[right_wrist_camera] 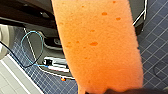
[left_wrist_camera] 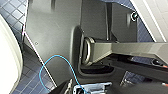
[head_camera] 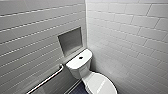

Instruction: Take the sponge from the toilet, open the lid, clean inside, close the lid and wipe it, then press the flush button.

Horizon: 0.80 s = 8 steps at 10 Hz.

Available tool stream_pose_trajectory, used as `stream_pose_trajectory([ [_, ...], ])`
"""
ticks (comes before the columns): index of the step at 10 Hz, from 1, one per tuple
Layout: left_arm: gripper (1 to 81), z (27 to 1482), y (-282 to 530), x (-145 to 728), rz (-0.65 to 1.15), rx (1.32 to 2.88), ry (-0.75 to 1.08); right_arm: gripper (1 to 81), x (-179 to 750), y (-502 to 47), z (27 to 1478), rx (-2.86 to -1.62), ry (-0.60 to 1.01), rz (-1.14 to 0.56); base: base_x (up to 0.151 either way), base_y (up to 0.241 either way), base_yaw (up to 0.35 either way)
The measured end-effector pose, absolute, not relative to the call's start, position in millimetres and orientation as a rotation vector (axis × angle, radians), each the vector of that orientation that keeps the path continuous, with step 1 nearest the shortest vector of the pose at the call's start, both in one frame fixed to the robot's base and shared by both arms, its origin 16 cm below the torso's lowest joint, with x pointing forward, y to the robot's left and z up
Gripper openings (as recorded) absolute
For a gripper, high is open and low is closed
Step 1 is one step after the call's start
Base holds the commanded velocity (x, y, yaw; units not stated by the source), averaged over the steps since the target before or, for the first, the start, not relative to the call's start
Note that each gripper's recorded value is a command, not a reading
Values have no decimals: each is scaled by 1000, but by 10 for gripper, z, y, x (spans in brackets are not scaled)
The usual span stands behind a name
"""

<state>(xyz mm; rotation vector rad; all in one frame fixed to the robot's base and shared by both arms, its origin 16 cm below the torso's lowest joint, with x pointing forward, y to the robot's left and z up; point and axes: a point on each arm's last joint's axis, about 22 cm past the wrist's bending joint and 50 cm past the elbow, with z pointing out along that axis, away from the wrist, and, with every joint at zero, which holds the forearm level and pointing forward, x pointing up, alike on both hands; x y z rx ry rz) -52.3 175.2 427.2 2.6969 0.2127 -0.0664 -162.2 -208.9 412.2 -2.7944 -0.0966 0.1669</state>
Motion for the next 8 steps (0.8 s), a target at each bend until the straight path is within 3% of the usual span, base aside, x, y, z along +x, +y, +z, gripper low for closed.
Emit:
stream_pose_trajectory([
  [8,811,4335,1756,-580,-221,2697,249,10,-1594,-2046,4271,-2774,-70,306,0,0,0],
])
